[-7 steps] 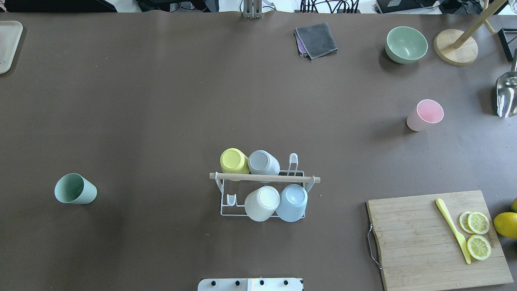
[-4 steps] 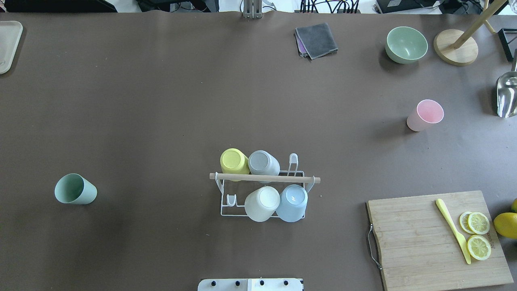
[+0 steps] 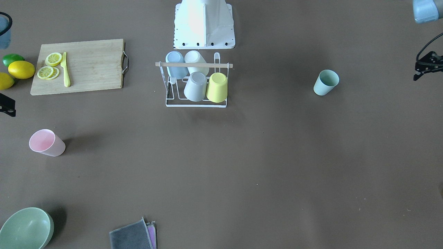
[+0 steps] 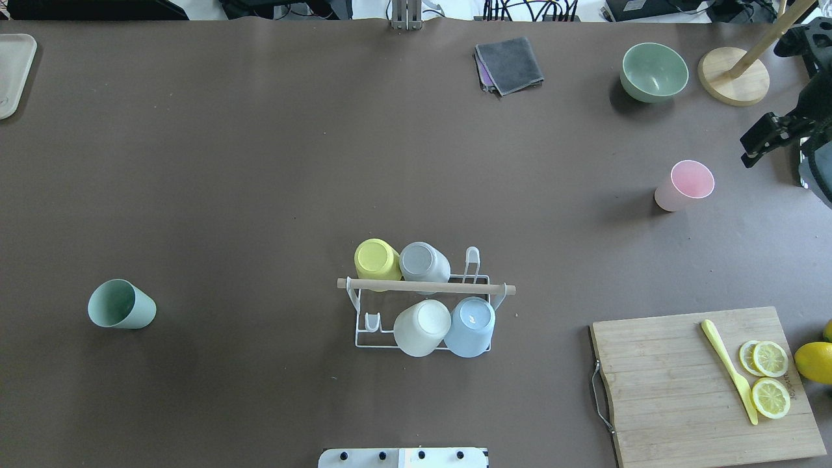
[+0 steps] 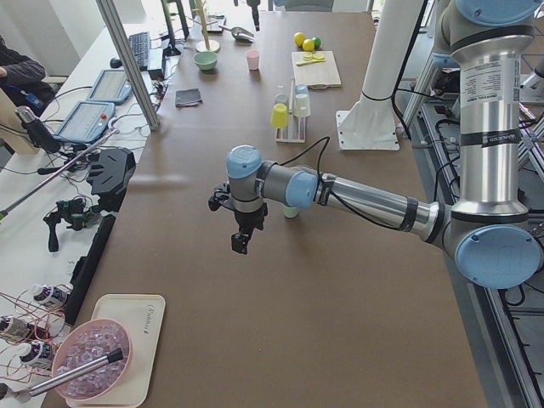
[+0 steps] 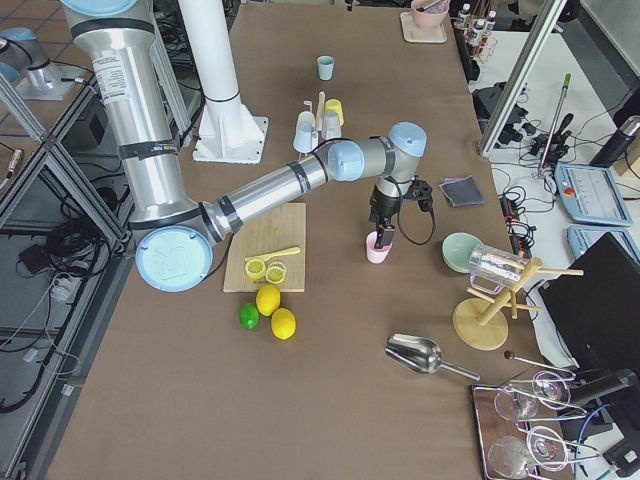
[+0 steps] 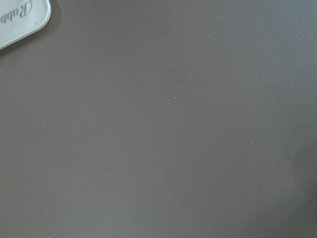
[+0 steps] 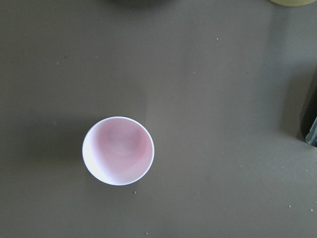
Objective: Place cup on cup holder
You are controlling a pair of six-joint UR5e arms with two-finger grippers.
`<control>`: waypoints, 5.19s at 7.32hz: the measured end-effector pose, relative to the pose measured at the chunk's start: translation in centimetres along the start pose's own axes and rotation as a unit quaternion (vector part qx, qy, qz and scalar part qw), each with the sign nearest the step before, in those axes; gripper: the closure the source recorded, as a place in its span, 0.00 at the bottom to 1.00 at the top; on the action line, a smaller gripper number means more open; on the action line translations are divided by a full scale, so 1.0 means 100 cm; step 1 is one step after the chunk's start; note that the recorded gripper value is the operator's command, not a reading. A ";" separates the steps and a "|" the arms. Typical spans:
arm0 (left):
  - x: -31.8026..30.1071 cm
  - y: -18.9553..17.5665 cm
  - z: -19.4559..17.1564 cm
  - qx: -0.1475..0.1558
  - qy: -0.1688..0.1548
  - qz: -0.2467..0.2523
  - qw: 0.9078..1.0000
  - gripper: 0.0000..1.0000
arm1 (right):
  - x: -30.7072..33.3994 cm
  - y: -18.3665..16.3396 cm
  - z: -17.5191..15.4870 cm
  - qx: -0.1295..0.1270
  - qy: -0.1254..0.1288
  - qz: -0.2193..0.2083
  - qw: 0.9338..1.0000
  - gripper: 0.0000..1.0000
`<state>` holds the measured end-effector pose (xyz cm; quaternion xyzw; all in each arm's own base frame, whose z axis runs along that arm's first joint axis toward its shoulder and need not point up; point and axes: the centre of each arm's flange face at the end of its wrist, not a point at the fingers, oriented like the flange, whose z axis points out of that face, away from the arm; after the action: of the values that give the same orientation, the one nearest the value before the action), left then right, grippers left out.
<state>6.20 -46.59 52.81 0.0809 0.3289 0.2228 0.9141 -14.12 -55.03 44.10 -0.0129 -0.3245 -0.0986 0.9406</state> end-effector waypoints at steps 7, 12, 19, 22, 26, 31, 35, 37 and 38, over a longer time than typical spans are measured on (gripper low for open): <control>0.247 -0.142 -0.005 -0.238 -0.163 0.176 0.941 0.01 | -0.119 -0.106 0.012 -0.141 0.080 -0.285 0.945 0.00; 0.365 -0.124 0.066 -0.336 -0.195 0.278 0.878 0.01 | -0.199 -0.161 0.097 -0.273 0.164 -0.330 0.889 0.01; 0.398 -0.108 0.148 -0.395 -0.185 0.411 0.801 0.01 | -0.176 -0.153 0.169 -0.361 0.184 -0.340 0.849 0.01; 0.403 -0.102 0.165 -0.409 -0.185 0.420 0.789 0.01 | -0.185 -0.146 0.190 -0.376 0.215 -0.360 0.826 0.01; 0.392 -0.093 0.189 -0.413 -0.189 0.425 0.783 0.01 | -0.187 -0.139 0.211 -0.398 0.233 -0.380 0.802 0.01; 0.376 -0.080 0.207 -0.406 -0.199 0.434 0.779 0.01 | -0.187 -0.135 0.223 -0.415 0.255 -0.399 0.777 0.01; 0.360 -0.068 0.220 -0.405 -0.200 0.434 0.780 0.01 | -0.188 -0.131 0.231 -0.424 0.267 -0.407 0.764 0.01; 0.361 -0.068 0.219 -0.402 -0.199 0.436 0.780 0.01 | -0.186 -0.131 0.232 -0.428 0.274 -0.415 0.755 0.01; 0.361 -0.068 0.217 -0.400 -0.199 0.437 0.781 0.01 | -0.186 -0.131 0.232 -0.429 0.275 -0.417 0.752 0.01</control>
<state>47.19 -36.03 47.11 -0.1149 -0.0499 0.6886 0.7142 -45.05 -62.57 50.47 -0.2512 0.0518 -0.6094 0.7502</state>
